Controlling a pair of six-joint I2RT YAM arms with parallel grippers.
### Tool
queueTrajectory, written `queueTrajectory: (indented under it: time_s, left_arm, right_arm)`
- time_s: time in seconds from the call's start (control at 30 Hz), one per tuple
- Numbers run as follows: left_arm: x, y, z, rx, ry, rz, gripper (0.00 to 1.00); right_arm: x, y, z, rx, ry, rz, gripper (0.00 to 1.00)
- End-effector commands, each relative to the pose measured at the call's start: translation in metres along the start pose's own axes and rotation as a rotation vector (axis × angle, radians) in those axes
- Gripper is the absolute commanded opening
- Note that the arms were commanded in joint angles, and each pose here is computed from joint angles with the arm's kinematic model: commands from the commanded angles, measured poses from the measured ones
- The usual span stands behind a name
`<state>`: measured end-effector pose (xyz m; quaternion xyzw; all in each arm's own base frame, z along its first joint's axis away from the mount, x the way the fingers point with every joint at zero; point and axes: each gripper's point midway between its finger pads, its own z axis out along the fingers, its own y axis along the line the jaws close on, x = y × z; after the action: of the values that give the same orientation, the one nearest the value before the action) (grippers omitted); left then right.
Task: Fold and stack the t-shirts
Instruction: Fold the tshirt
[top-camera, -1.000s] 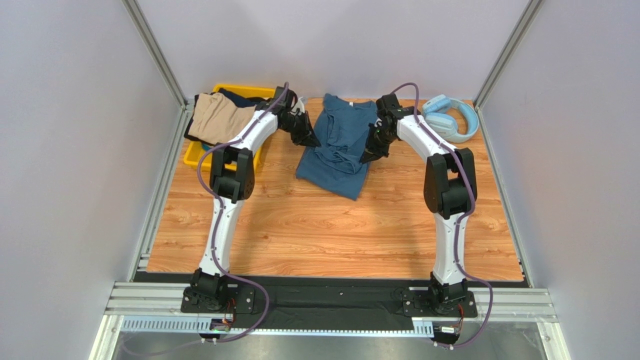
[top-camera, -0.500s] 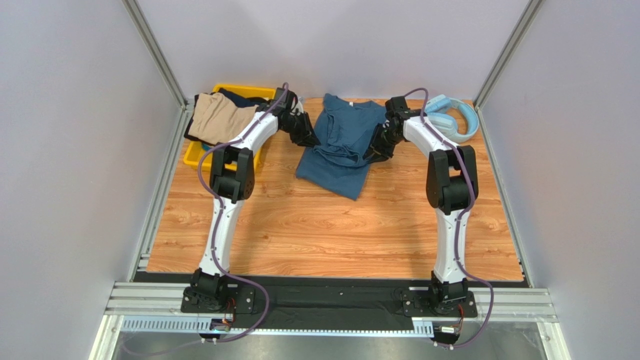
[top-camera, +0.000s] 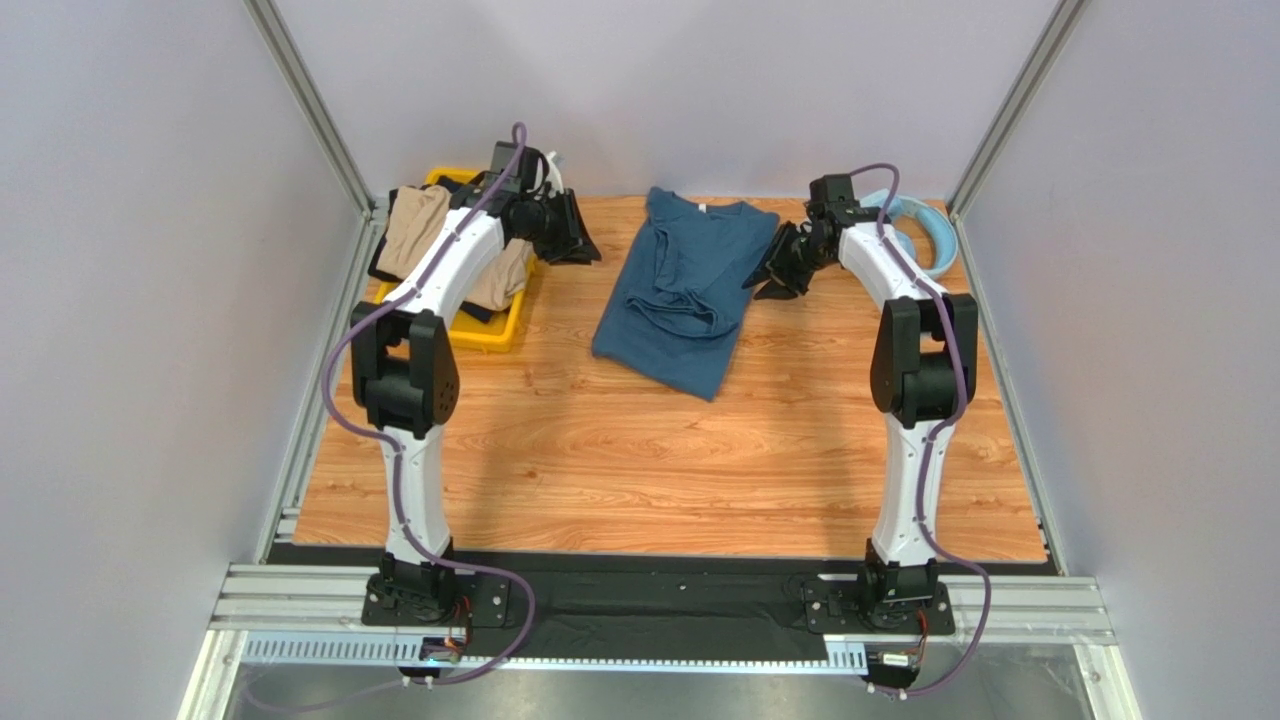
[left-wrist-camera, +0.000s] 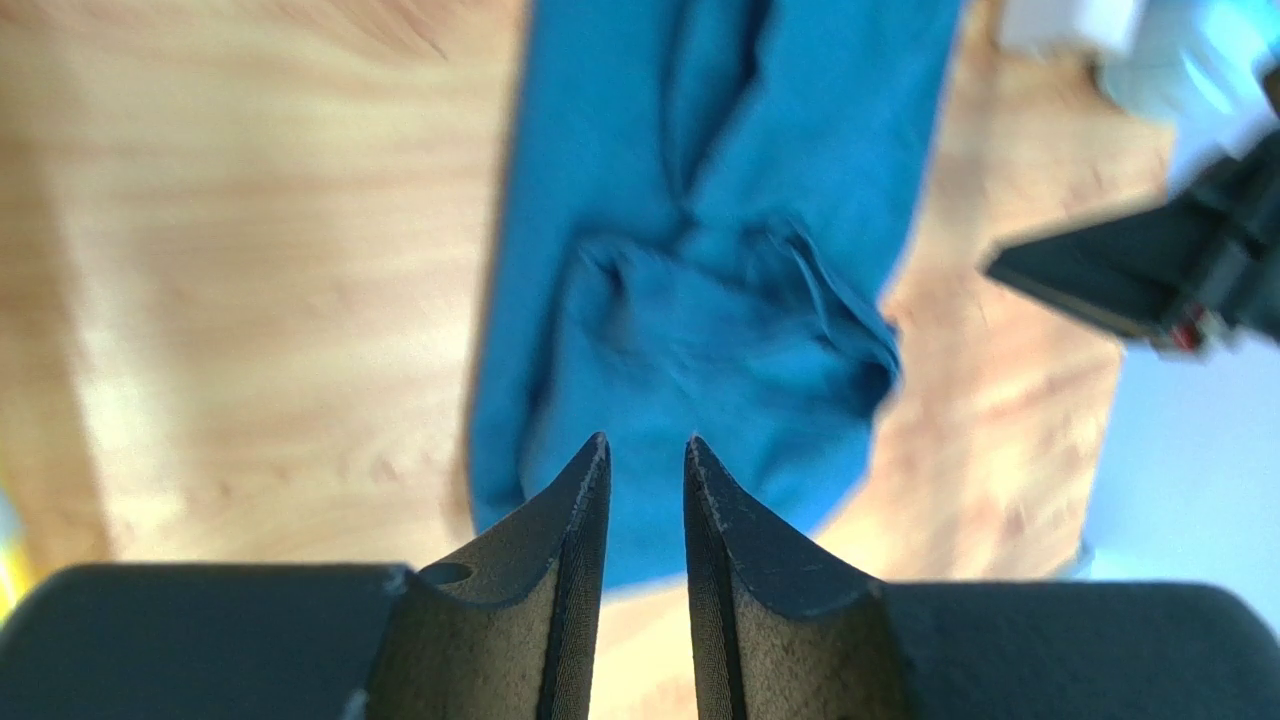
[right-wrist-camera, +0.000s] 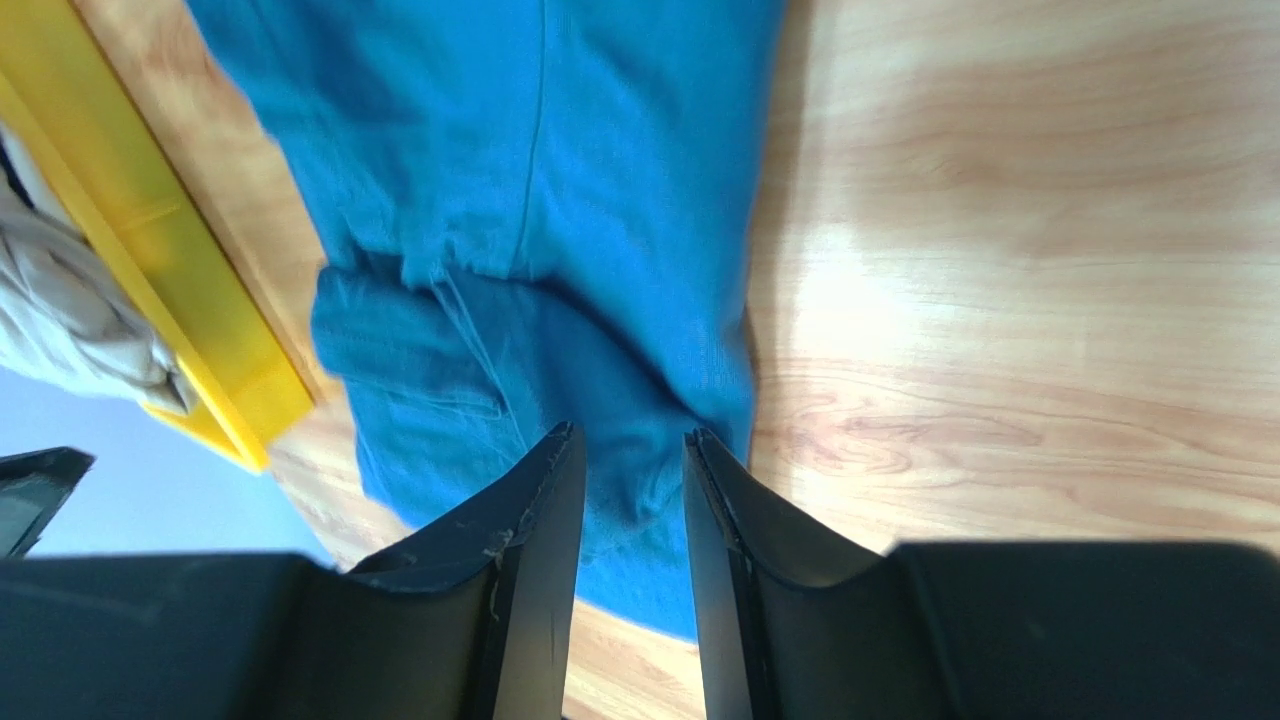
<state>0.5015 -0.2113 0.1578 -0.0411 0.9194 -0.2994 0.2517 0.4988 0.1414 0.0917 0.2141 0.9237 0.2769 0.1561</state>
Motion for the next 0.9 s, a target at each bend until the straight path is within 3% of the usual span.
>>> queueTrajectory:
  time_s: [0.0, 0.2, 0.37, 0.87]
  left_arm:
    - [0.045, -0.026, -0.022, 0.101, 0.1, 0.107, 0.31]
    - [0.12, -0.021, 0.004, 0.132, 0.271, 0.105, 0.29]
    - [0.155, -0.015, 0.027, 0.13, 0.333, 0.121, 0.27]
    - [0.148, -0.024, 0.044, 0.153, 0.315, 0.155, 0.24]
  right_arm:
    - [0.047, 0.034, -0.035, -0.068, 0.066, -0.109, 0.36]
    - [0.122, 0.036, -0.025, -0.002, 0.151, -0.229, 0.36]
    - [0.144, 0.043, -0.012, -0.006, 0.196, -0.262, 0.36]
    - [0.137, 0.047, 0.05, 0.023, 0.236, -0.276, 0.34]
